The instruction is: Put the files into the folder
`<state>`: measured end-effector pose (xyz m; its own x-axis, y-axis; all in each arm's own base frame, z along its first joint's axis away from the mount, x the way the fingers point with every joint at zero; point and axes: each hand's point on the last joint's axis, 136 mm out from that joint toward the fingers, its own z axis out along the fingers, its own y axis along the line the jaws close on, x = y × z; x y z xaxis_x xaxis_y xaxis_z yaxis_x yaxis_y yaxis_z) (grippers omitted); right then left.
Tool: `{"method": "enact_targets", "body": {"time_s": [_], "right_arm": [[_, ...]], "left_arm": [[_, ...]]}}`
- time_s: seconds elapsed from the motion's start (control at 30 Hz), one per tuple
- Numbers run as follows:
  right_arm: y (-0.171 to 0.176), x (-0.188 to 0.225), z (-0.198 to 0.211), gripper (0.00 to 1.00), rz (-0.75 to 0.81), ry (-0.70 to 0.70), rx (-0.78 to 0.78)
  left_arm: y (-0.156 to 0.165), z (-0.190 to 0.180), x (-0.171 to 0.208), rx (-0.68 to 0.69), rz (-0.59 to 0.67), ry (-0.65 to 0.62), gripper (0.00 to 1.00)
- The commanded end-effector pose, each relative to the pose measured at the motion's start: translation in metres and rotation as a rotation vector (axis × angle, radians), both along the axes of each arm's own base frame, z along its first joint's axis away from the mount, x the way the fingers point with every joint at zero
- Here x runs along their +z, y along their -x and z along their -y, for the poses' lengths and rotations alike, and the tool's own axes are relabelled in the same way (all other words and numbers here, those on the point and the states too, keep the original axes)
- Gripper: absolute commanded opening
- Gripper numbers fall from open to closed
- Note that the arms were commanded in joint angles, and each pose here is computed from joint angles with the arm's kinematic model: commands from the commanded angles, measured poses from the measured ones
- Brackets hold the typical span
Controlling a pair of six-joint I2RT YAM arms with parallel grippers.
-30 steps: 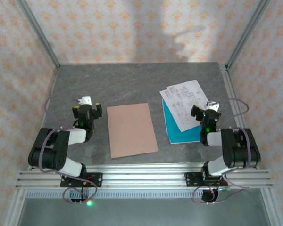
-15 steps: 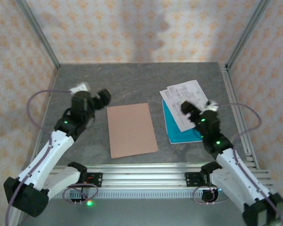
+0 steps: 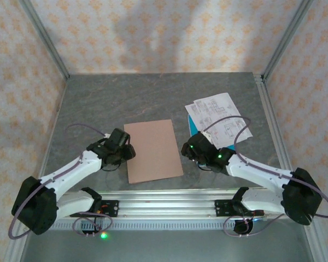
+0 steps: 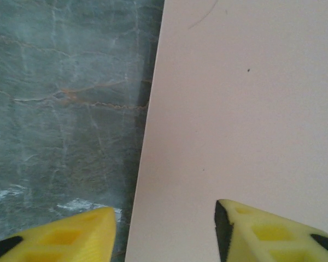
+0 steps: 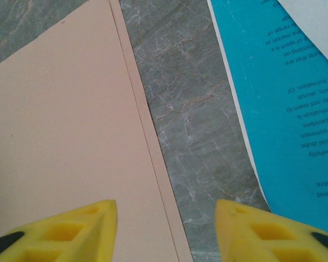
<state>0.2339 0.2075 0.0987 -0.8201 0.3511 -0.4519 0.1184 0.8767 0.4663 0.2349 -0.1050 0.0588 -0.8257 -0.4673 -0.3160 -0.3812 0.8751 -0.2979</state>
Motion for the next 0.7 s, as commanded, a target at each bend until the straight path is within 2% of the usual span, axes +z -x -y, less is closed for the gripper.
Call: {"method": "enact_targets", "body": {"time_s": [0.0,0.13,0.3,0.53,0.67], "right_arm": [[-0.004,0.009,-0.006,0.46,0.002,-0.010,-0.004],[-0.004,0.000,-0.011,0.42,-0.035,0.001,0.001],[-0.007,-0.004,-0.017,0.42,-0.061,0.023,0.011],[-0.018,-0.019,-0.028,0.44,-0.101,-0.005,-0.004],[-0.030,-0.029,-0.032,0.45,-0.139,-0.069,-0.015]], "left_arm": [[0.001,0.000,-0.014,0.016,0.000,0.007,0.45],[-0.002,-0.001,-0.024,0.007,-0.003,-0.016,0.36],[-0.010,-0.005,-0.030,0.000,-0.006,-0.064,0.16],[-0.019,-0.009,-0.045,-0.010,-0.035,-0.098,0.05],[-0.017,-0.015,-0.054,-0.017,-0.062,-0.124,0.04]]}}
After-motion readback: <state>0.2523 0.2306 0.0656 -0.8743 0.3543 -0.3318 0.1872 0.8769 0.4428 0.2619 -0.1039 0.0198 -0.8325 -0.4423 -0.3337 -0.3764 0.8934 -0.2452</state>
